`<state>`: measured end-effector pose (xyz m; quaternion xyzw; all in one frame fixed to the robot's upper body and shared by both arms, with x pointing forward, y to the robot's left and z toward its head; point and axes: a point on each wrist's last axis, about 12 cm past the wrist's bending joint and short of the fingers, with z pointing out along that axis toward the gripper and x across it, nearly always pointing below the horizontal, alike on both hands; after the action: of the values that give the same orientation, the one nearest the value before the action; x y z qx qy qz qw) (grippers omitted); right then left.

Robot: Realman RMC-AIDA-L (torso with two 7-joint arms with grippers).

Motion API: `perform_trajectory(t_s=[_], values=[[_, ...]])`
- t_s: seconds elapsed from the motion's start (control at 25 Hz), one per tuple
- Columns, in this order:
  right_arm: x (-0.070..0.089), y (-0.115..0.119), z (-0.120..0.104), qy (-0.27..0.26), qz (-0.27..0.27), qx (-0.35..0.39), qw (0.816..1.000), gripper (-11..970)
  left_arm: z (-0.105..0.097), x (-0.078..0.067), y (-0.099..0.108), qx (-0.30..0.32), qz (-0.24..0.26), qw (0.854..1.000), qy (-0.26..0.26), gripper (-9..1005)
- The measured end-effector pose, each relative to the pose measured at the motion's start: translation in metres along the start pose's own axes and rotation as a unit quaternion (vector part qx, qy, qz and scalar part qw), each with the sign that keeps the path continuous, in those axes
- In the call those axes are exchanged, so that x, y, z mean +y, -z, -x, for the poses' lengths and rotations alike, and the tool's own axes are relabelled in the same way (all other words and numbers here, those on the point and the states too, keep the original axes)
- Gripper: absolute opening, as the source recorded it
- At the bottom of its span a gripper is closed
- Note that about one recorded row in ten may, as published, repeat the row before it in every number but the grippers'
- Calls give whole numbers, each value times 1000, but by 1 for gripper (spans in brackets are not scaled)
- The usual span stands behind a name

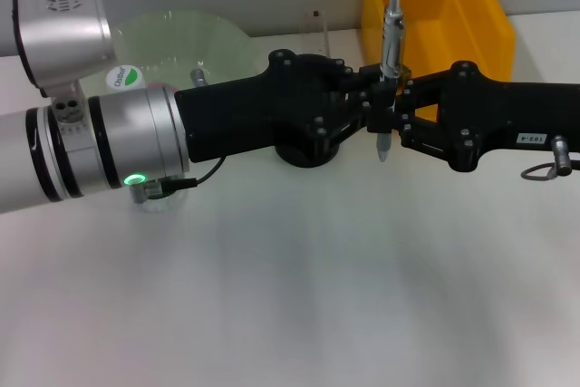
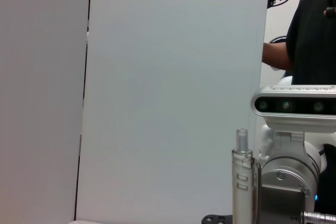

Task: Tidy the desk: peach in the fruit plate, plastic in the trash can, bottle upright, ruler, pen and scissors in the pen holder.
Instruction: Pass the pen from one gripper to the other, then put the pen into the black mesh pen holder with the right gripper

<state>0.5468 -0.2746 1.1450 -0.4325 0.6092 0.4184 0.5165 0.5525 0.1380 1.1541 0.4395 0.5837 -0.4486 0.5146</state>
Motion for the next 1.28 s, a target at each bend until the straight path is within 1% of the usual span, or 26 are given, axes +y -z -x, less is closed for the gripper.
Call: perform_trajectory(t_s=[0.36,0.64,0.8,0.84,0.92,1.0,1.08,1.12,1.16,1.28], values=[[0,0,0,2,-4,-1,1000,137,0,-2,0,3,-12,1000,-3,146],[-2,0,0,2,-11,-2,1000,141,0,-4,2,0,-17,1000,1,375],[-6,2,1,2,-27,-5,1000,144,-4,-3,18,-9,-1,1000,15,551],[-6,2,2,2,-29,-6,1000,144,-4,-3,18,-9,-1,1000,15,580],[-7,4,2,2,-33,-9,999,145,-10,1,34,-18,28,999,26,638],[-9,7,3,3,-42,-13,999,147,-11,1,36,-18,33,999,27,697],[-13,11,5,2,-65,-17,998,148,-13,1,40,-20,40,999,30,755],[-16,12,6,-2,-76,-17,997,148,-19,-1,50,-21,51,998,37,784],[-20,11,7,-6,-89,-15,996,149,-24,-5,54,-20,50,998,40,784],[-30,5,11,-7,-112,-10,994,151,-24,-5,54,-20,50,998,40,784]])
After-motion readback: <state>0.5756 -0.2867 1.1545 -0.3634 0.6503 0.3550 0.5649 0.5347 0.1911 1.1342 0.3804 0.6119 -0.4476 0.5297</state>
